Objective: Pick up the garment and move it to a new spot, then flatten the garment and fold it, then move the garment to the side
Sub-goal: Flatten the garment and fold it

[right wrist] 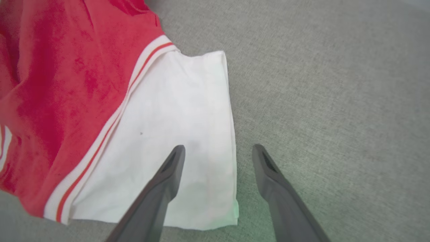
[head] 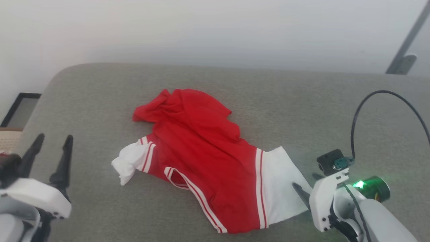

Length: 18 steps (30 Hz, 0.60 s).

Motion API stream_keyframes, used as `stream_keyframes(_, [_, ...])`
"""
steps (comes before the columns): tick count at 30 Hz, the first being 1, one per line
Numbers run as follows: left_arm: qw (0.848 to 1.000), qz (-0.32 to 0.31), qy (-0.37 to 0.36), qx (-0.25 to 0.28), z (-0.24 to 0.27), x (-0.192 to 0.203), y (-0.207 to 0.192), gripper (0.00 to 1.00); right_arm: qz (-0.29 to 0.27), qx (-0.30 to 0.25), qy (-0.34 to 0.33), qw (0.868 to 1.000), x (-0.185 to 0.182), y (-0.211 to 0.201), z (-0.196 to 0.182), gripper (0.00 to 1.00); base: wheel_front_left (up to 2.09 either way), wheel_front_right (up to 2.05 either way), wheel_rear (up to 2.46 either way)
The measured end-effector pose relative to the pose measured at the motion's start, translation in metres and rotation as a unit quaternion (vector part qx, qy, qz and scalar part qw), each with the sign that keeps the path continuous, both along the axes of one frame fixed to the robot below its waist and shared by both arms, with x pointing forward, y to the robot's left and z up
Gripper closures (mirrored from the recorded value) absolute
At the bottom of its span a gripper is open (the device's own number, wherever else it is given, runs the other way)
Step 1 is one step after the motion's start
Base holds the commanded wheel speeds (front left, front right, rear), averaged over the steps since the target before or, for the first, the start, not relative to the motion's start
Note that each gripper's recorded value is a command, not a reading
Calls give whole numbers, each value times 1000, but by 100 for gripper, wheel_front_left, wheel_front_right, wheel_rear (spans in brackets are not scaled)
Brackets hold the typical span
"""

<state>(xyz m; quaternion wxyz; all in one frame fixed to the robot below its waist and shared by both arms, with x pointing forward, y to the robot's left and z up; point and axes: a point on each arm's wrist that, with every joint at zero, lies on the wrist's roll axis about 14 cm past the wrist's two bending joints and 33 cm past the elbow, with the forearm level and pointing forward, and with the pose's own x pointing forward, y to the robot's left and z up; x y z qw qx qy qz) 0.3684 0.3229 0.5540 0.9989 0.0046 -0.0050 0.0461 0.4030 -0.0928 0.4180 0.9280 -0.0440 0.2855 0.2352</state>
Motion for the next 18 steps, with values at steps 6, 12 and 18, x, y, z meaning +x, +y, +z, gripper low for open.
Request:
stream_keyframes(6, [999, 38, -30, -24, -4, -36, 5, 0, 22, -37, 68, 997, -9, 0, -17, 0, 0, 0, 0])
stream_keyframes(12, [996, 67, -42, -27, -13, -62, 13, 0, 36, -62, 111, 991, -13, 3, -29, 0, 0, 0, 0])
stream_keyframes(18, [994, 85, -51, -44, -21, -77, 16, 0, 52, -78, 129, 987, -14, 9, -35, 80, 0, 0, 0])
